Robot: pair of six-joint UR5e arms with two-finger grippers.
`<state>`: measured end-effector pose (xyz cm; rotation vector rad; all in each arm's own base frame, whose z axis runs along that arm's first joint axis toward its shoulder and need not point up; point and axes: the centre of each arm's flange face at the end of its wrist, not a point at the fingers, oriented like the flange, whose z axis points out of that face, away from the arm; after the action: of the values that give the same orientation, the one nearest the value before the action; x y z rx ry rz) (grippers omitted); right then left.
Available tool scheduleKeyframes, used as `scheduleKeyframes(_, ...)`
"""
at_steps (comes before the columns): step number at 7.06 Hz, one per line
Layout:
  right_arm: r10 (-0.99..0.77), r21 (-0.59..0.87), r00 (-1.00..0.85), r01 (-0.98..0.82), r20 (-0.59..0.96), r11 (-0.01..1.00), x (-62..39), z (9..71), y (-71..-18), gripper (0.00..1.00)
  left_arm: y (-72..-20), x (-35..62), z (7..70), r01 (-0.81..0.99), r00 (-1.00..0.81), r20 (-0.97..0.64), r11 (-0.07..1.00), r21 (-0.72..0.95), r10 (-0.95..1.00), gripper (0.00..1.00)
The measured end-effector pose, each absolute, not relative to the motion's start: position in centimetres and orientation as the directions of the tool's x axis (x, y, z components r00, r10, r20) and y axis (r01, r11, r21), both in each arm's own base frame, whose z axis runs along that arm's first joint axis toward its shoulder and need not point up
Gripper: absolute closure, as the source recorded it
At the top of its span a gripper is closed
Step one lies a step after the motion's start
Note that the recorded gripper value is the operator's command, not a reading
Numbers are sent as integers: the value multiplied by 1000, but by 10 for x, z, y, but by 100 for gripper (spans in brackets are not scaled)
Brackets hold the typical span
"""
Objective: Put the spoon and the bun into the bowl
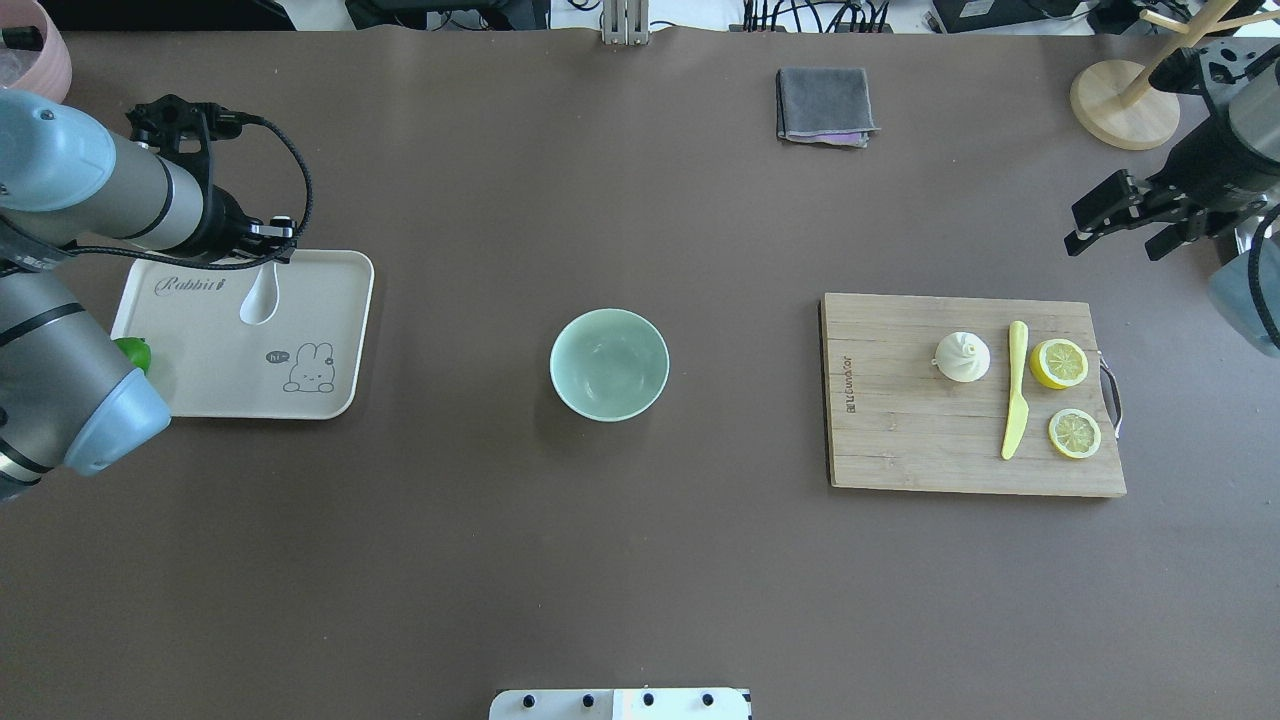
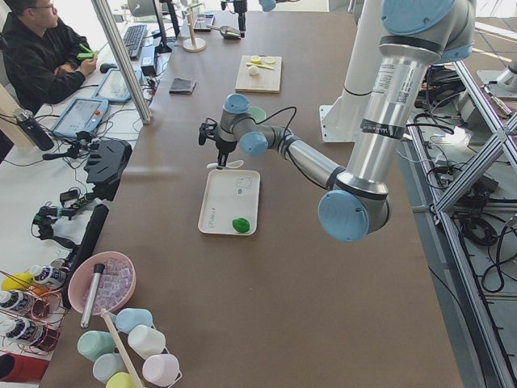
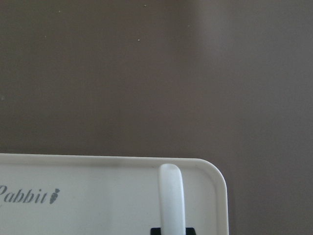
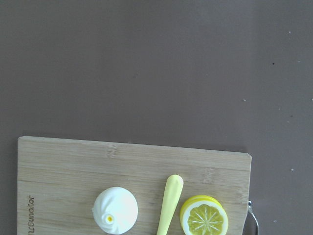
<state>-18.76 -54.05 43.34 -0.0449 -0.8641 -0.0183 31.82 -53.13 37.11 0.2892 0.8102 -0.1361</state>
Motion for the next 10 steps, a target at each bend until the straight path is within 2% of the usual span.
scheduleKeyframes(4, -5, -14, 685, 23, 729, 1000, -299, 446, -521, 6, -559, 315, 322, 256, 685, -728, 946, 198, -33, 100)
scheduleKeyframes(5, -14, -15, 693, 36, 721, 999, -313, 455, -517, 15, -562, 315, 319, 259, 683, -729, 945, 197, -35, 100)
scheduleKeyframes(6, -18, -22, 698, 48, 716, 999, -322, 461, -511, 18, -564, 316, 317, 258, 682, -731, 946, 195, -35, 100)
scheduleKeyframes(7, -16, -33, 699, 56, 714, 998, -331, 463, -504, 38, -566, 318, 314, 258, 678, -734, 947, 193, -35, 100)
scheduleKeyframes(8, -7, -46, 698, 58, 716, 997, -340, 461, -497, 66, -570, 321, 307, 262, 672, -740, 946, 192, -35, 100)
scheduleKeyframes(9, 2, -59, 696, 57, 718, 997, -346, 459, -492, 88, -578, 329, 294, 272, 660, -750, 944, 188, -41, 100)
scheduleKeyframes(10, 6, -64, 696, 57, 718, 996, -349, 458, -490, 100, -585, 340, 276, 291, 638, -767, 942, 169, -59, 100)
